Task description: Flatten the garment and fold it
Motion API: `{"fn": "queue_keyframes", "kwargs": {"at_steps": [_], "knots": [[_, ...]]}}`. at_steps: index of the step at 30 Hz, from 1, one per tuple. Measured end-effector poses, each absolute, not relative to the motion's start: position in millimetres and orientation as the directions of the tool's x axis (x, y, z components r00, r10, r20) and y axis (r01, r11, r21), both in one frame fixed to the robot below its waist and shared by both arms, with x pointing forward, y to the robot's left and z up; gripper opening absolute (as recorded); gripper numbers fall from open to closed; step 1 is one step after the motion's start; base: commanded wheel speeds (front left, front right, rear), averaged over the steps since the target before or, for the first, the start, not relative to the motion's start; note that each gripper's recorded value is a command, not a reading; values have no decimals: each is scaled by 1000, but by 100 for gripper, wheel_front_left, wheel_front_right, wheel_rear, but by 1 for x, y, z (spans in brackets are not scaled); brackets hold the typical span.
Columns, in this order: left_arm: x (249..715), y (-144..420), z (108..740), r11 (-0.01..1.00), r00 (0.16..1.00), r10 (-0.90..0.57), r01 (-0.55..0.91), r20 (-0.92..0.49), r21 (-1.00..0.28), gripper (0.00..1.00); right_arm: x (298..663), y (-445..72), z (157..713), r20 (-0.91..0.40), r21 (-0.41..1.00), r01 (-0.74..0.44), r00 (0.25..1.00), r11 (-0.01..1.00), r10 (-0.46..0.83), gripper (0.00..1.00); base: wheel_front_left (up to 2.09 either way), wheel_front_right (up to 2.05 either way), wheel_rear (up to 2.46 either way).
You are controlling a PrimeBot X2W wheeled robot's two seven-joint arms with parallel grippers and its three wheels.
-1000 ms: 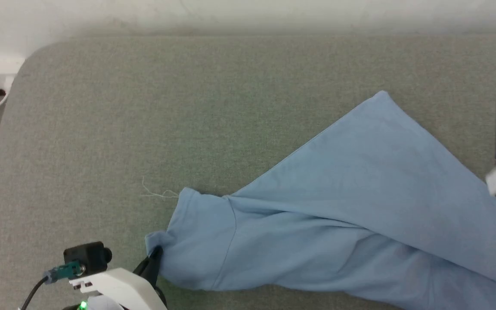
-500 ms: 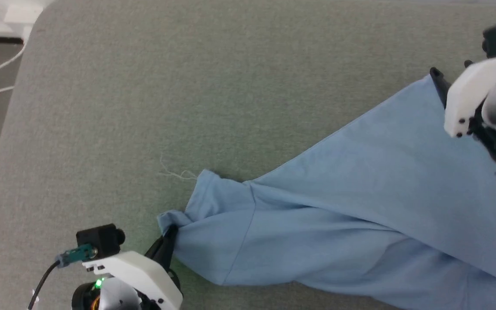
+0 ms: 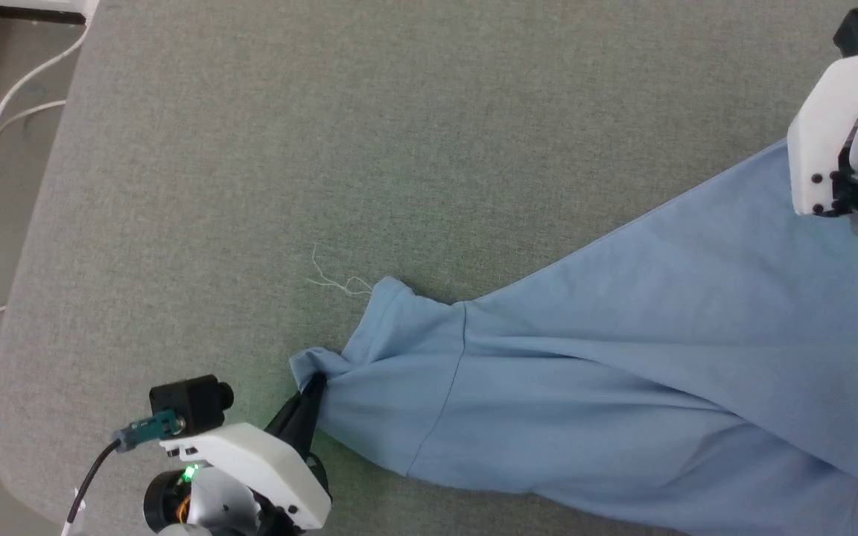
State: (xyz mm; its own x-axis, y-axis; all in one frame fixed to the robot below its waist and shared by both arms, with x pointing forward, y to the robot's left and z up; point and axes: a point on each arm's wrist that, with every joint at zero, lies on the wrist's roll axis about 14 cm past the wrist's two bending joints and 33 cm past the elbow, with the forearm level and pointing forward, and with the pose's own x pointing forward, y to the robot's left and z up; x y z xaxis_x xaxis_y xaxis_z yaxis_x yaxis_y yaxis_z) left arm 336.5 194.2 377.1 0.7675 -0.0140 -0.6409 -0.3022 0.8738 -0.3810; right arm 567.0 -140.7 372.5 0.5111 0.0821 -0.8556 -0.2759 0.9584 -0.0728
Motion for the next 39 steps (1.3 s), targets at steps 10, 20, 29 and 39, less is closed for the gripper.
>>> {"fn": "queue_keyframes", "kwargs": {"at_steps": [10,20,29,39], "knots": [[324,192,386,881,776,-26,-280,-630,-382,0,549,-167,414,-531,-59,-159,841,985,104,0,0,0,0],[329,192,420,901,847,-33,-206,-531,-383,0,460,-215,445,-258,59,55,965,997,-38,0,0,0,0],[395,180,515,908,977,-86,-4,-196,-419,0,420,-256,505,-143,54,154,979,987,-145,0,0,0,0],[494,148,648,899,956,-250,288,153,-330,0,474,-258,613,3,-109,90,996,990,-91,0,0,0,0]]}}
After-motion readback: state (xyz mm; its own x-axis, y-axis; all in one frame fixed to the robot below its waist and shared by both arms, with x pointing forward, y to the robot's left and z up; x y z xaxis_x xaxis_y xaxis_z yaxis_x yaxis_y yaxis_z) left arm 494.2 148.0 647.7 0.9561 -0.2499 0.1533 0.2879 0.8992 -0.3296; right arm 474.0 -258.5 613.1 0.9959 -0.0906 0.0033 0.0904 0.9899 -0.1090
